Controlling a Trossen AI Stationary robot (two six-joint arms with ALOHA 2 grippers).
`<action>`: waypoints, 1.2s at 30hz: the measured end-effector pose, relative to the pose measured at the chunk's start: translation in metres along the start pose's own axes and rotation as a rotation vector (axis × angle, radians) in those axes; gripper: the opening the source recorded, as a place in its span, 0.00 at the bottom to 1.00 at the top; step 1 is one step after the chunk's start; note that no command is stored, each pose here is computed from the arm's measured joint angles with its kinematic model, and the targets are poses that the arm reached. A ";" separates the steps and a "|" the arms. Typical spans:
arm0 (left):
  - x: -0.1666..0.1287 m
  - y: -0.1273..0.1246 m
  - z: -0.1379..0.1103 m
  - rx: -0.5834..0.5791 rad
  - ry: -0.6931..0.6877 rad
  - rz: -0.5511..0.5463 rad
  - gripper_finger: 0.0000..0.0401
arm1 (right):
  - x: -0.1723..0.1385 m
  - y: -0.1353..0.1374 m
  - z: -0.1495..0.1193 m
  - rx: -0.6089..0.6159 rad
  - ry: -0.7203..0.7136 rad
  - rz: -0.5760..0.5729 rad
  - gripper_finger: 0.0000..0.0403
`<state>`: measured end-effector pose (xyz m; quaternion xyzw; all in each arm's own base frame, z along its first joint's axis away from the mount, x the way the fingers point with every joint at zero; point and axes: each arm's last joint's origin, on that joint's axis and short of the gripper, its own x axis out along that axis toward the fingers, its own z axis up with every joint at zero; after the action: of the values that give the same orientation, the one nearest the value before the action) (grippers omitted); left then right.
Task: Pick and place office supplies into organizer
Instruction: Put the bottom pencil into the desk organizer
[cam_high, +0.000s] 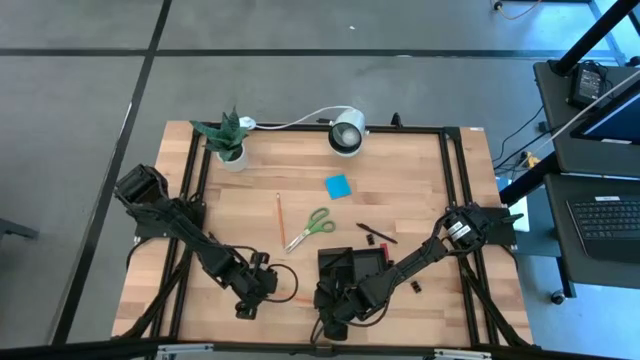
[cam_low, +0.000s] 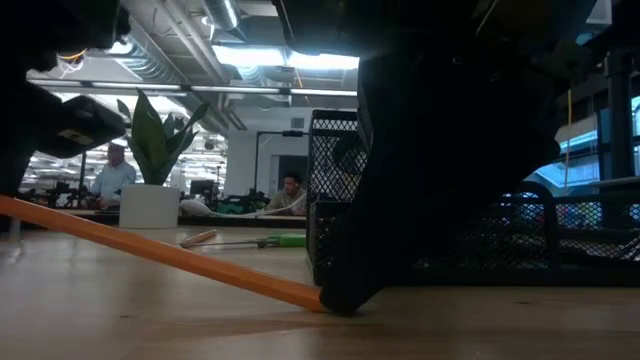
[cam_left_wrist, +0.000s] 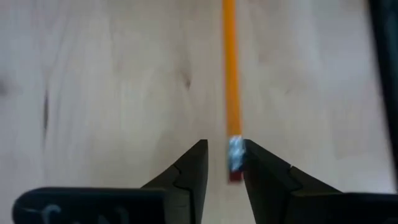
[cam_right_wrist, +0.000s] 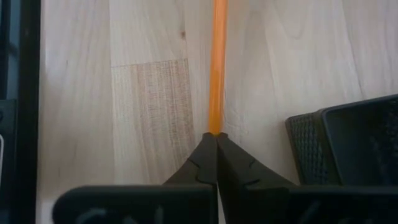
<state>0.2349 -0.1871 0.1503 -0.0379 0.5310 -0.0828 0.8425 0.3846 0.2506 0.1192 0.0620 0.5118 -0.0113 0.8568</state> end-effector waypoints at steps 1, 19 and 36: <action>0.000 0.000 -0.001 -0.004 0.011 0.002 0.23 | 0.000 0.000 0.000 0.000 0.000 0.000 0.01; 0.000 -0.002 0.001 -0.054 -0.002 -0.032 0.11 | 0.000 0.000 0.000 0.003 0.000 0.000 0.00; 0.000 -0.002 0.001 -0.053 0.017 -0.048 0.04 | 0.001 0.005 0.004 0.015 -0.051 0.045 0.11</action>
<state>0.2350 -0.1893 0.1511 -0.0721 0.5390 -0.0892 0.8345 0.3888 0.2550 0.1204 0.0798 0.4882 0.0026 0.8691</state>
